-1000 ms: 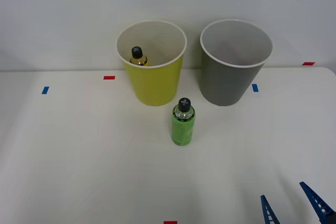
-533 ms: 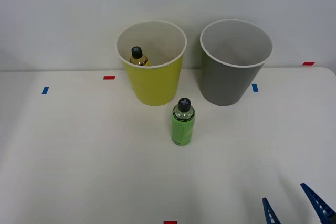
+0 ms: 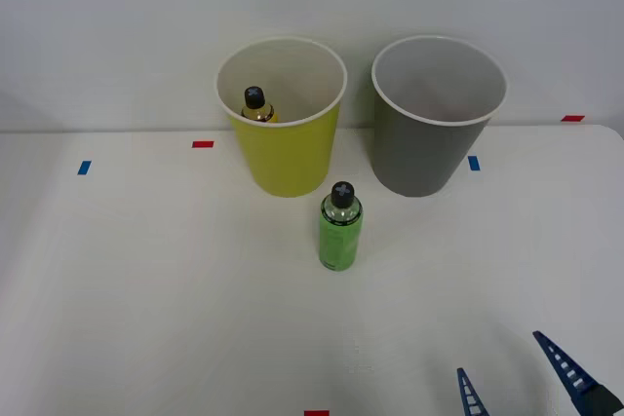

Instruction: Put cans in the gray bin, plastic bottles in the light green bin

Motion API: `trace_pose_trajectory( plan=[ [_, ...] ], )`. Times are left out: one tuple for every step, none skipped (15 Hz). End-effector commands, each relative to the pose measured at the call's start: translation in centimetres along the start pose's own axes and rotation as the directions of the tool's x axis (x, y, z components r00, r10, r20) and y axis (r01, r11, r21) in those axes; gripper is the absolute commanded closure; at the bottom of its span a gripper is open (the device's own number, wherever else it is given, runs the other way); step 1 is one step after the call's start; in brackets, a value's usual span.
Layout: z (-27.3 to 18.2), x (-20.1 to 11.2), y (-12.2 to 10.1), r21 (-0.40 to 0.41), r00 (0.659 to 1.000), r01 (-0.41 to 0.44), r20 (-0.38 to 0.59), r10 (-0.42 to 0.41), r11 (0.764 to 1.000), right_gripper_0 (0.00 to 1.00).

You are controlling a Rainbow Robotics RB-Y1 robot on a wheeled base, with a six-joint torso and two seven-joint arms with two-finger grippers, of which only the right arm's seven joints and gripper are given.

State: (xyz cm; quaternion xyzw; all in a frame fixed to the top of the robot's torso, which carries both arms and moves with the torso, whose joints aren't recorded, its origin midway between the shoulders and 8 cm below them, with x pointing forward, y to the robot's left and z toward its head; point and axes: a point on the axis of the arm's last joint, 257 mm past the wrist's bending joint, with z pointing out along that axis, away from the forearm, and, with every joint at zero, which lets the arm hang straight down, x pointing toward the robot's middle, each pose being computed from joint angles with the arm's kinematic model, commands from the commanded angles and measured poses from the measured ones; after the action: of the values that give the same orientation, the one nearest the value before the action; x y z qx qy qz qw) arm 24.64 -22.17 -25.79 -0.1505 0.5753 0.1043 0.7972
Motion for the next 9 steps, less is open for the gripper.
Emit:
trace_pose_trajectory(
  plan=[
    [1.5,0.0,1.2,0.009,1.000,-0.006,0.024,0.006,1.000,0.00],
    [1.8,0.0,1.4,0.015,0.999,-0.020,0.028,0.020,1.000,0.00],
    [2.3,-0.1,1.4,0.009,0.999,-0.018,0.036,0.018,1.000,0.00],
    [2.8,-0.1,1.4,-0.001,0.999,-0.011,0.040,0.011,1.000,0.00],
    [3.4,0.3,1.8,-0.019,1.000,-0.010,0.028,0.010,1.000,0.00],
    [4.3,0.4,2.4,-0.036,0.999,-0.017,0.028,0.018,0.999,0.00],
    [5.1,0.5,2.9,-0.046,0.999,-0.026,0.028,0.028,0.999,0.00],
    [6.1,0.7,3.6,-0.061,0.999,-0.042,0.025,0.043,0.997,0.00],
    [7.2,1.1,4.3,-0.081,0.999,-0.047,0.014,0.048,0.996,0.00]
  ],
)
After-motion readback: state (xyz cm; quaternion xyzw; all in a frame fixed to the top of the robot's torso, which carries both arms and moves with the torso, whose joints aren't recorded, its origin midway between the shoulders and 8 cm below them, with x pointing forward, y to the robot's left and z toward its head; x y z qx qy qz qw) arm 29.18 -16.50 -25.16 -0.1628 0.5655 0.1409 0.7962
